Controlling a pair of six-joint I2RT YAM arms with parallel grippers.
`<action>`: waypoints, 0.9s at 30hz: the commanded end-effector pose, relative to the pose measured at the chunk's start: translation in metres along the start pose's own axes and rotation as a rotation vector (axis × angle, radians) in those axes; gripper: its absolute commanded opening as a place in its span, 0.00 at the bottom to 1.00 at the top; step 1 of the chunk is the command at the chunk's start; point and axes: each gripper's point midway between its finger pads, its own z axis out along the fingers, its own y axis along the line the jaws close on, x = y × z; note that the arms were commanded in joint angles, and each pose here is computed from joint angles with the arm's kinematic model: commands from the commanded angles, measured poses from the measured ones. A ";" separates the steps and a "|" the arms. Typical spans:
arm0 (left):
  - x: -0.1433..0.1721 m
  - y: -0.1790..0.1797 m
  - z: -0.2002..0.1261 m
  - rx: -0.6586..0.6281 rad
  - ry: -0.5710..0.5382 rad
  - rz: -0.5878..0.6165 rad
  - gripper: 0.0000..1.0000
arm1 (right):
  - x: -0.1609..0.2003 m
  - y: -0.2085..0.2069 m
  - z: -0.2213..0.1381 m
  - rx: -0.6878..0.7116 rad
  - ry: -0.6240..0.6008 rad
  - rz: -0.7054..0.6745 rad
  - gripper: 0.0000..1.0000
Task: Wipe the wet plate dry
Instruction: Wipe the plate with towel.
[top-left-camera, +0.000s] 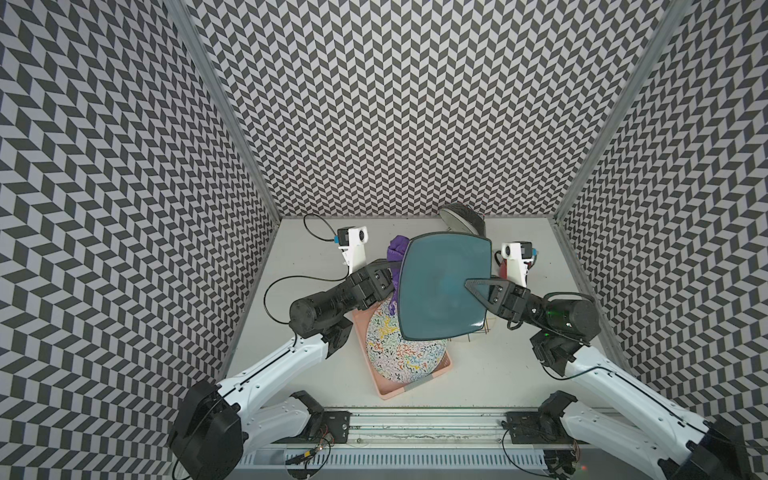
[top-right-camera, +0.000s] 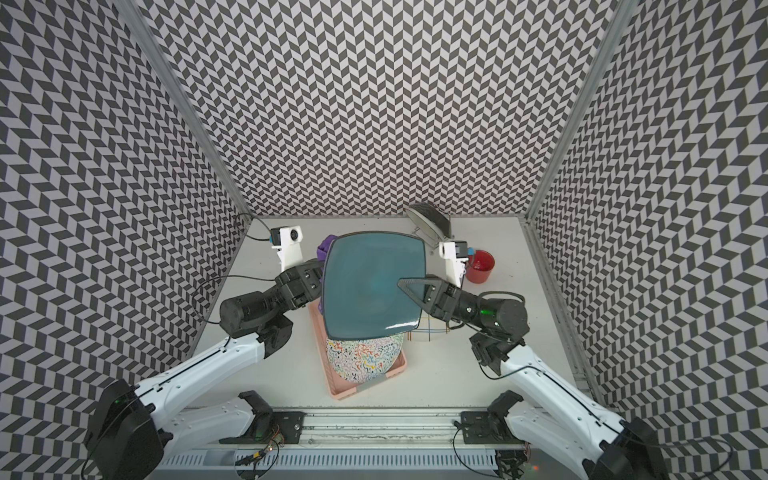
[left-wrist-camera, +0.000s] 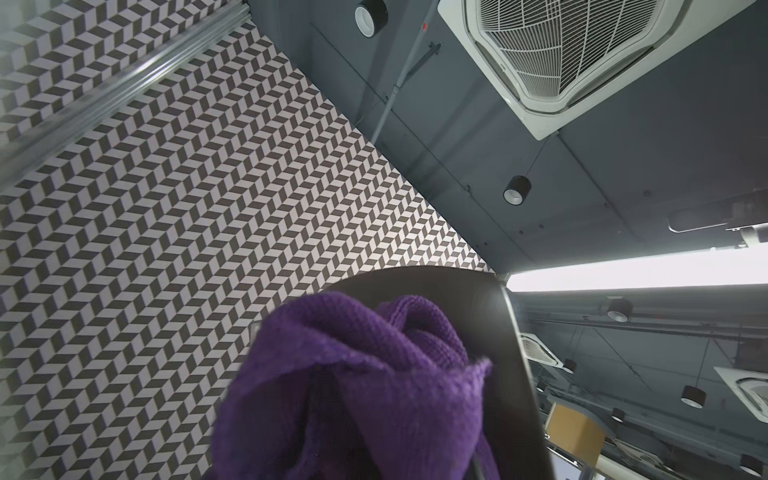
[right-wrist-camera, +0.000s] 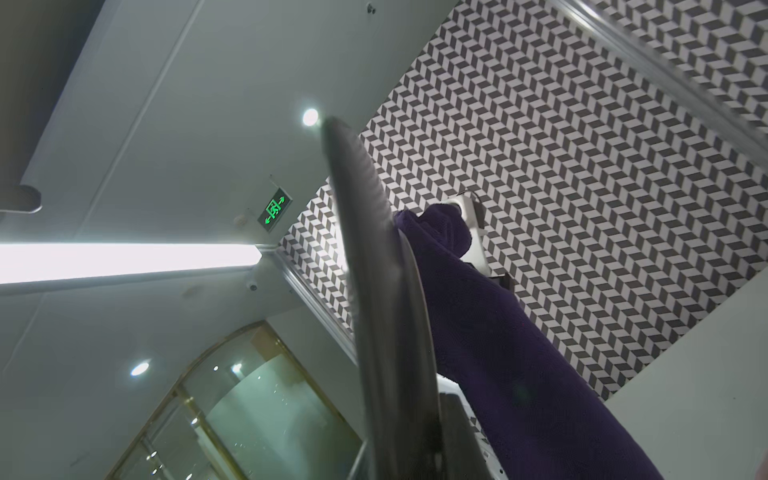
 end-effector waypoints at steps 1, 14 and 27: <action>0.024 -0.027 0.015 0.134 0.059 -0.027 0.00 | -0.021 0.020 0.020 -0.076 -0.042 -0.088 0.00; 0.000 -0.049 0.012 0.233 -0.006 -0.062 0.00 | -0.046 0.037 0.012 -0.035 -0.109 -0.206 0.00; 0.057 -0.020 0.012 0.290 0.026 -0.259 0.00 | -0.083 0.033 0.018 0.008 -0.303 -0.203 0.00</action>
